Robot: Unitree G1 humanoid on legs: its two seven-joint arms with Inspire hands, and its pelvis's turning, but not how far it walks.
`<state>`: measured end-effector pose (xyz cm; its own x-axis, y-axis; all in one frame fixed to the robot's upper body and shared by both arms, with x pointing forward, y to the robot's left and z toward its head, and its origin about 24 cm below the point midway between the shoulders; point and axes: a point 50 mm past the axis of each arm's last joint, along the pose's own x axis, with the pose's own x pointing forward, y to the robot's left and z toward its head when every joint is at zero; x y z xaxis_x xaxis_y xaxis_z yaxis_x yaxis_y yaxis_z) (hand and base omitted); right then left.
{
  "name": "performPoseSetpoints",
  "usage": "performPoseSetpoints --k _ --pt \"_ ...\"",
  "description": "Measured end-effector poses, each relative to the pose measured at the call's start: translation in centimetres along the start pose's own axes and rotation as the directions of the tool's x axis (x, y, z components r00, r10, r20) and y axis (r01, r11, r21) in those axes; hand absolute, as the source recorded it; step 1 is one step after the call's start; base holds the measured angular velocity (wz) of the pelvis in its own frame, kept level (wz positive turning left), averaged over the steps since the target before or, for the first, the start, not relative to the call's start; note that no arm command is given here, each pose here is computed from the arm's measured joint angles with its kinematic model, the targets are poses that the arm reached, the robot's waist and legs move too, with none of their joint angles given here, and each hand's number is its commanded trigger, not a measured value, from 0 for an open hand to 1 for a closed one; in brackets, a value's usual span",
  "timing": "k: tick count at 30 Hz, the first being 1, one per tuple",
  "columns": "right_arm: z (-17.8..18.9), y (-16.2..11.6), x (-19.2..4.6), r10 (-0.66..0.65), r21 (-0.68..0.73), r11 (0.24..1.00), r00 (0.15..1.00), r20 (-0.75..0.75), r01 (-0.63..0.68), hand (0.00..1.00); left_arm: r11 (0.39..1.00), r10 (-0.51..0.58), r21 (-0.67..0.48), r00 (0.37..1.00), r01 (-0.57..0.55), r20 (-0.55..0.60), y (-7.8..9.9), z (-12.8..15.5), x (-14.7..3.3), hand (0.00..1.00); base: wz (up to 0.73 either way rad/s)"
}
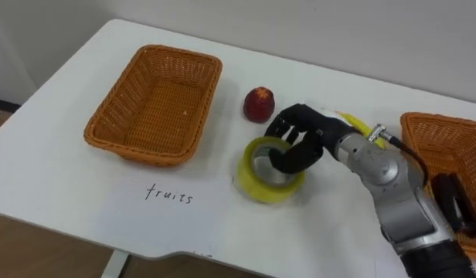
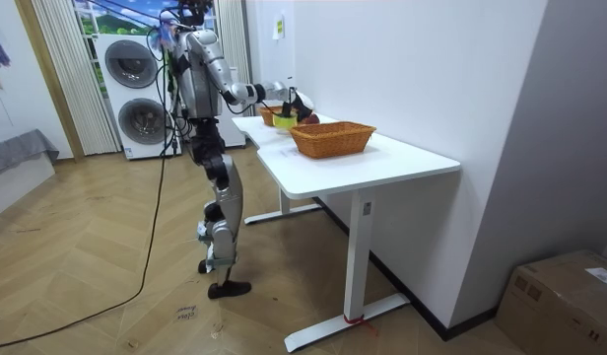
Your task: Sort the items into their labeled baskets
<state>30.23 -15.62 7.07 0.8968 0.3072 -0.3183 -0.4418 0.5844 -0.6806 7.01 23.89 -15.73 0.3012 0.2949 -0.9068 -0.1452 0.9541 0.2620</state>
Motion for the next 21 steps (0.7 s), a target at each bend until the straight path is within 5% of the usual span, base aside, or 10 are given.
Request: performPoseSetpoints --k 21 --pt "0.4 -3.7 -1.4 -0.302 0.154 0.945 0.950 0.076 0.288 1.00 0.998 0.056 -0.014 0.998 -0.056 -0.011 0.5 -1.5 -0.3 0.00 0.00"
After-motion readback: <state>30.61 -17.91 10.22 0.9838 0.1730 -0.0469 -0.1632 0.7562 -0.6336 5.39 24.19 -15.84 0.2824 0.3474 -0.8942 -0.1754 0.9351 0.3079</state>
